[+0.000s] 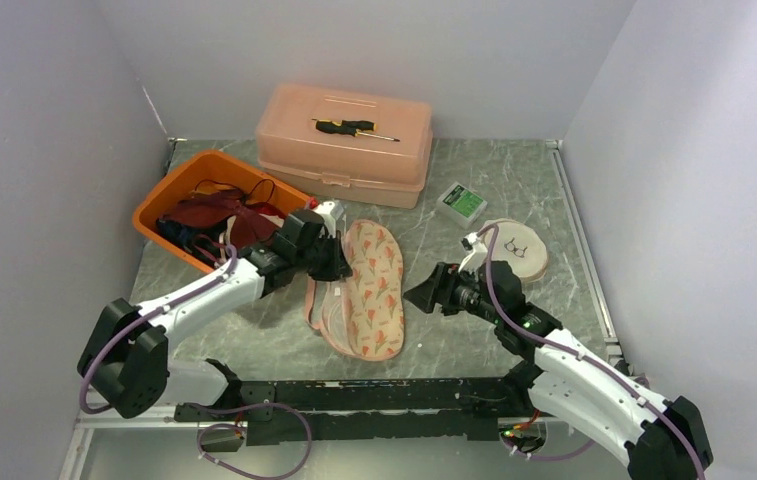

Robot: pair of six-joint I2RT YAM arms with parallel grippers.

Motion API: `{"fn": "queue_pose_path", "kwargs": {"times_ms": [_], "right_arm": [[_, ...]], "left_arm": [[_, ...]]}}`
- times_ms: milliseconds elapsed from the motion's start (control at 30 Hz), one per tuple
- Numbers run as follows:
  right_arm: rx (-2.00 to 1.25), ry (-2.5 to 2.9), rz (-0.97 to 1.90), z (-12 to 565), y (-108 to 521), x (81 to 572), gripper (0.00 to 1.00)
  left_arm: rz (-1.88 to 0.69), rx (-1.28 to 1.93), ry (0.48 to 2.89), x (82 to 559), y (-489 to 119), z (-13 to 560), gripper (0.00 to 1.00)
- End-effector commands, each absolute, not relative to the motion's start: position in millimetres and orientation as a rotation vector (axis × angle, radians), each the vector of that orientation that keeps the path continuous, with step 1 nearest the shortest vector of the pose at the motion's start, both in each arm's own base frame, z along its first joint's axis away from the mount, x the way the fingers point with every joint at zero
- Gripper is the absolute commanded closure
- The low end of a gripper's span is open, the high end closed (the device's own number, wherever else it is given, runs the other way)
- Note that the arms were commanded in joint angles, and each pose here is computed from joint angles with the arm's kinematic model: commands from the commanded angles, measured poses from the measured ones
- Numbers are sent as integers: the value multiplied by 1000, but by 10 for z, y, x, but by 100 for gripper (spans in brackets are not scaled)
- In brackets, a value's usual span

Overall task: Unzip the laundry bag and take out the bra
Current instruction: Close the laundry bag at the center of the board.

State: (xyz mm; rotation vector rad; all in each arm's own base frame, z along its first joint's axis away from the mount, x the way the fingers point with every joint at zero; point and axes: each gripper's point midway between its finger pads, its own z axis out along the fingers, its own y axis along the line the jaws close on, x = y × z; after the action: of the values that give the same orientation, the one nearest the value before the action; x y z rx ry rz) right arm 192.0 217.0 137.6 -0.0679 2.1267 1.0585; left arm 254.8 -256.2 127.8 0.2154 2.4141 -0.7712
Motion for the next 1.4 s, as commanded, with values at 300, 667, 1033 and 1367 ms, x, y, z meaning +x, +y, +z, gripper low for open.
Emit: {"fn": "queue_pose_path", "kwargs": {"times_ms": [300,667,1033,1367], "right_arm": [[-52,2054,1019,1347,2095,1981,28],[-112,1996,1007,1299,2025,1899,31],[-122,1992,1052,1233,2052,1830,31],[-118,2017,1049,1175,2064,1837,31]], "left_arm": [[-676,202,2315,2733,-2451,1197,96],[-563,222,2300,2883,-2373,1228,93],[-387,267,2357,2982,-2230,945,91],[-383,181,2399,2918,-2175,750,83]]}}
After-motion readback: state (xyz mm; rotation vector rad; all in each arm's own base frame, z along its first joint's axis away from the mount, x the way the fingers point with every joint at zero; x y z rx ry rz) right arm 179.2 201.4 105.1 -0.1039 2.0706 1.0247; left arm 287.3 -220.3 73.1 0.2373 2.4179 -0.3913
